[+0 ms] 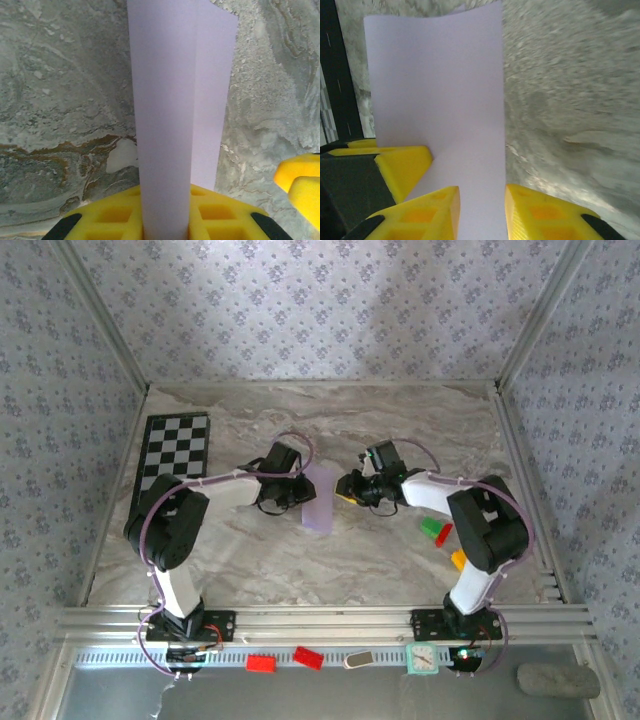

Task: Fold a paper plane with a square sheet of paper (pick it up from the middle)
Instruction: First fold the square sheet of paper in half at the center of the table.

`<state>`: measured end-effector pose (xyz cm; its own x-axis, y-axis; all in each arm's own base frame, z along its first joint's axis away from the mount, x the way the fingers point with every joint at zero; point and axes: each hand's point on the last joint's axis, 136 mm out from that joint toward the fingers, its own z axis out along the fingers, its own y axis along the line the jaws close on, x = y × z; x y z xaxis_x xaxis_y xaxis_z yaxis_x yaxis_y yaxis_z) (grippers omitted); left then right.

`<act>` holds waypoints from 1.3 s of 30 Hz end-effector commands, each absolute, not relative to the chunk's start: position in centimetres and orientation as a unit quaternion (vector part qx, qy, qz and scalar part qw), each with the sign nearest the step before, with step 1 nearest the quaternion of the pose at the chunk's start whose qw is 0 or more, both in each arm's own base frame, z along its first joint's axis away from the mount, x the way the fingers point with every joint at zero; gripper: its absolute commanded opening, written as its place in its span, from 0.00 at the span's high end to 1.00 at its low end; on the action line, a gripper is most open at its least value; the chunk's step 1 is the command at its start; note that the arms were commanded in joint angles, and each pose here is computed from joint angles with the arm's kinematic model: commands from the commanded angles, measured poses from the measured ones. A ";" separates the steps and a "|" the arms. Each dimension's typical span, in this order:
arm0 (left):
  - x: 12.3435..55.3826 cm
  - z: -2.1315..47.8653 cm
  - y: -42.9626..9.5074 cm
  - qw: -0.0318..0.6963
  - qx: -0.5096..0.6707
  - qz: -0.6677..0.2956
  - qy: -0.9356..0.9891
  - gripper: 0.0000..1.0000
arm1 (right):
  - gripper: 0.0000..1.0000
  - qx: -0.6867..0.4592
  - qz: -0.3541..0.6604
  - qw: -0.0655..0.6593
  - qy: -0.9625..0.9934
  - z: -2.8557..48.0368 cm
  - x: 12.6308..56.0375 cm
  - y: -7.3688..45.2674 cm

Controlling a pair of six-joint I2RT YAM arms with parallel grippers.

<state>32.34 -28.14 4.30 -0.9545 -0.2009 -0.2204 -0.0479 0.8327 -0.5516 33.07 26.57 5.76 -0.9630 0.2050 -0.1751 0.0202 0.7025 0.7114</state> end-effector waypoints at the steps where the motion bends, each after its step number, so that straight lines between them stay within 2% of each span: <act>1: 32.2 3.2 -27.5 0.132 -0.067 -0.263 0.953 0.79 | 0.73 0.046 0.389 0.105 0.914 5.7 33.2 28.3; 13: 32.0 2.9 -27.4 0.124 -0.065 -0.256 0.957 0.78 | 0.81 0.033 0.350 0.054 0.935 2.4 32.3 29.6; 20: 32.0 3.3 -27.2 0.122 -0.063 -0.249 0.959 0.73 | 0.83 0.038 0.310 0.032 0.949 0.6 31.4 28.9; 28: 31.7 4.7 -25.2 0.134 -0.073 -0.202 0.967 0.58 | 0.83 0.049 0.283 0.023 0.958 -0.3 31.1 28.2; 39: 30.8 4.8 -24.6 0.122 -0.069 -0.191 0.972 0.32 | 0.81 0.041 0.318 0.033 0.947 1.0 31.8 29.4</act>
<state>30.72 -25.04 3.52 -0.9641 -0.1833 -0.1923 -0.0929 0.9108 -0.4023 32.50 29.73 2.29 -0.9919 0.1059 -0.0701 0.0375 0.7715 0.6351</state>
